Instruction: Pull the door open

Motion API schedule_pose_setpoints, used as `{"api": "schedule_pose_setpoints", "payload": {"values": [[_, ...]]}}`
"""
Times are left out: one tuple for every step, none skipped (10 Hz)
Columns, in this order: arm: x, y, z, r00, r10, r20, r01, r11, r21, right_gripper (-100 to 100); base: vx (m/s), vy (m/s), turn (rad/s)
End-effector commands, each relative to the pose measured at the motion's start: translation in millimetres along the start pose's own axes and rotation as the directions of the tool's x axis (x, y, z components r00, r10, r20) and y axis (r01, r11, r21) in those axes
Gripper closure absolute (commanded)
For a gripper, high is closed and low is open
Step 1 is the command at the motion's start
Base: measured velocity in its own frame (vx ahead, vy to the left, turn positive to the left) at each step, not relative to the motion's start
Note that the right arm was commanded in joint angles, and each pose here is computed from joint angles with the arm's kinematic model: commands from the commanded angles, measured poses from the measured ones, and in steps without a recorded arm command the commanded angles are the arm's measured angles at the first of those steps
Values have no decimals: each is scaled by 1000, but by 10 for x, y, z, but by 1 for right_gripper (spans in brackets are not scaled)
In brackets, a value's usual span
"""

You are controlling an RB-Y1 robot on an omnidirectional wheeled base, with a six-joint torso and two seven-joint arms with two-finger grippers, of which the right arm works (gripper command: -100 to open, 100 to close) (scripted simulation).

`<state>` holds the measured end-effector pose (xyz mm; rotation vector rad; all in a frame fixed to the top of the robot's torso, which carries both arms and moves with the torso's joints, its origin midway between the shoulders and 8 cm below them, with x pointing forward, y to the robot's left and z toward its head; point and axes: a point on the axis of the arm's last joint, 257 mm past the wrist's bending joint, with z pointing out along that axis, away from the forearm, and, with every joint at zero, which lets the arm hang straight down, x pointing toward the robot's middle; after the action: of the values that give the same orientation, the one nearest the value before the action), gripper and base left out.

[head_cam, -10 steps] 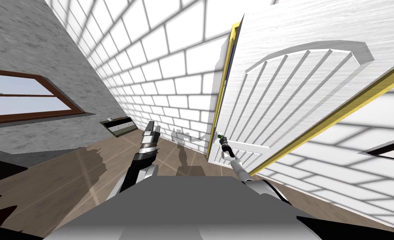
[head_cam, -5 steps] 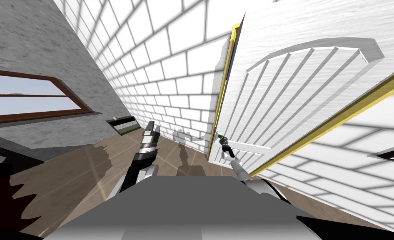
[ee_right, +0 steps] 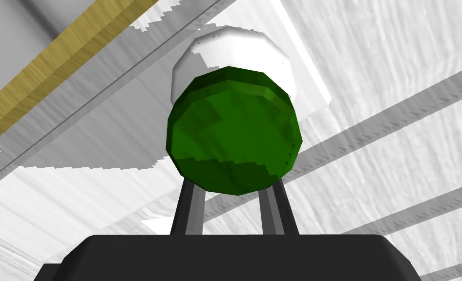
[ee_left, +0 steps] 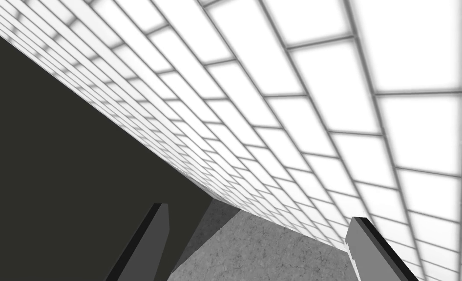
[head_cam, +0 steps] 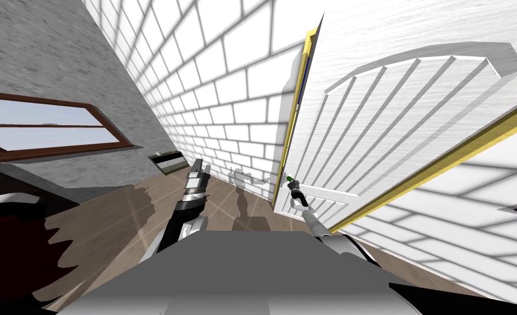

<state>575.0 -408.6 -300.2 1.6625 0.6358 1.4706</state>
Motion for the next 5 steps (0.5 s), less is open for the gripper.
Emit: {"api": "schedule_pose_setpoints", "payload": {"values": [[118,20,43,998,67,-17,-68,998,-8,100,-43,-8,65],[118,20,43,997,76,-17,-76,997,-8,100,-34,-10,34],[101,29,48,992,127,-11,-127,992,-12,100,-37,-16,83],[84,39,54,987,163,-6,-163,986,-15,100,-61,-33,135],[84,39,54,984,178,-6,-178,984,-15,100,-46,-26,34]]}}
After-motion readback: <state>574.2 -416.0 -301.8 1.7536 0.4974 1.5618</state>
